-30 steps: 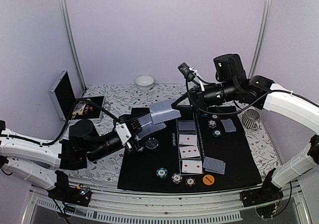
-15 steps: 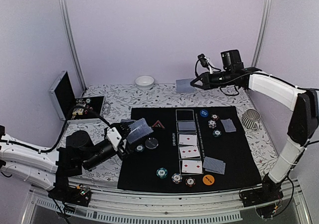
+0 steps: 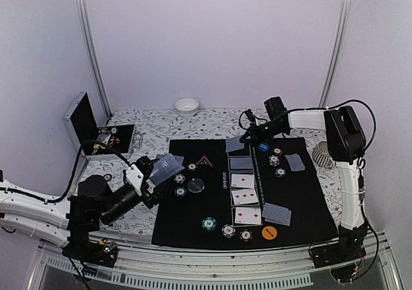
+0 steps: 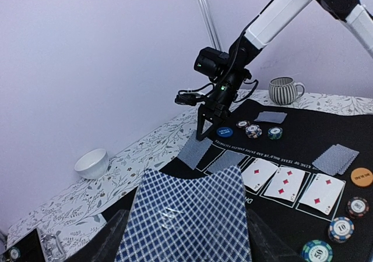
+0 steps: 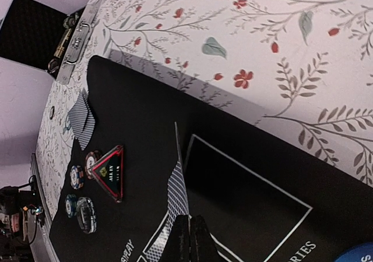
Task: Distribute texas hold em gaming equipment
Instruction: Distribute the poker card in the community card area.
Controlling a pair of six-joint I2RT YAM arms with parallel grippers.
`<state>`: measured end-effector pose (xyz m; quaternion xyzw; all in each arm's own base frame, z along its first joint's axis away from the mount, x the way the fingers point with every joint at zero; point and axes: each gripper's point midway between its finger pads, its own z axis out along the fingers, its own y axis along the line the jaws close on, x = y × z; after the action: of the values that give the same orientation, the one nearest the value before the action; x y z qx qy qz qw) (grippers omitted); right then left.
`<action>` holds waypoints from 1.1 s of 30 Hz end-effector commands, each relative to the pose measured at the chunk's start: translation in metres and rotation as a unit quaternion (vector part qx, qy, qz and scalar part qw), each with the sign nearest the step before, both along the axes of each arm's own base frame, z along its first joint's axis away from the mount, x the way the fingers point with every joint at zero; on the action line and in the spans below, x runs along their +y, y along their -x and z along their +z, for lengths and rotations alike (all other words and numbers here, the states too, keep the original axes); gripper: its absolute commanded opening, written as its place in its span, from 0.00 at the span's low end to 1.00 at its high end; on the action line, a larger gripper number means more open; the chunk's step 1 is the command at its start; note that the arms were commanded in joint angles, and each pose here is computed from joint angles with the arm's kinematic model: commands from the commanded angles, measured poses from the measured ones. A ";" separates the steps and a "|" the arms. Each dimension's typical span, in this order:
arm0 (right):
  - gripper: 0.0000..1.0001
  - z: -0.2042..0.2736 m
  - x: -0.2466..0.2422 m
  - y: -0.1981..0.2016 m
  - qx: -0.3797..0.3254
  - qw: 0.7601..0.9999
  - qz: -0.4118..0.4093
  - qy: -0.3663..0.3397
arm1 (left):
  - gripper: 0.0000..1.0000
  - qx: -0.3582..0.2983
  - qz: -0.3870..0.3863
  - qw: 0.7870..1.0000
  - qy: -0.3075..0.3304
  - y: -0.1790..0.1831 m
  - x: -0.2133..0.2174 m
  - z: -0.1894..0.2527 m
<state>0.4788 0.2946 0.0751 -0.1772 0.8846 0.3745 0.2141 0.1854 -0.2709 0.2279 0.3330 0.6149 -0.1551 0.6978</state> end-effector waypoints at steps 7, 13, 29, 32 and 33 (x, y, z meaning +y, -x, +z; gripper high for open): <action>0.02 -0.047 -0.026 -0.029 0.039 0.998 -0.038 -0.004 | 0.61 0.004 0.009 1.000 0.026 0.003 0.007 0.004; 0.02 -0.057 -0.025 -0.014 0.050 0.999 0.000 0.001 | 0.61 0.014 0.016 0.999 0.033 0.002 0.012 0.000; 0.02 -0.062 -0.020 -0.014 0.055 0.998 0.015 0.002 | 0.61 0.062 0.107 0.991 0.053 -0.014 0.040 -0.031; 0.02 -0.062 -0.016 -0.012 0.057 0.998 0.016 0.001 | 0.61 0.074 0.131 0.987 0.059 -0.018 0.048 -0.037; 0.03 -0.060 -0.015 -0.013 0.055 0.998 0.016 0.002 | 0.61 0.079 0.139 0.985 0.062 -0.019 0.051 -0.040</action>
<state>0.4950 0.2713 0.0200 -0.1704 0.8936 0.3778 0.1724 0.2029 -0.2306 0.1937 0.2291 0.6826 -0.1216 0.6833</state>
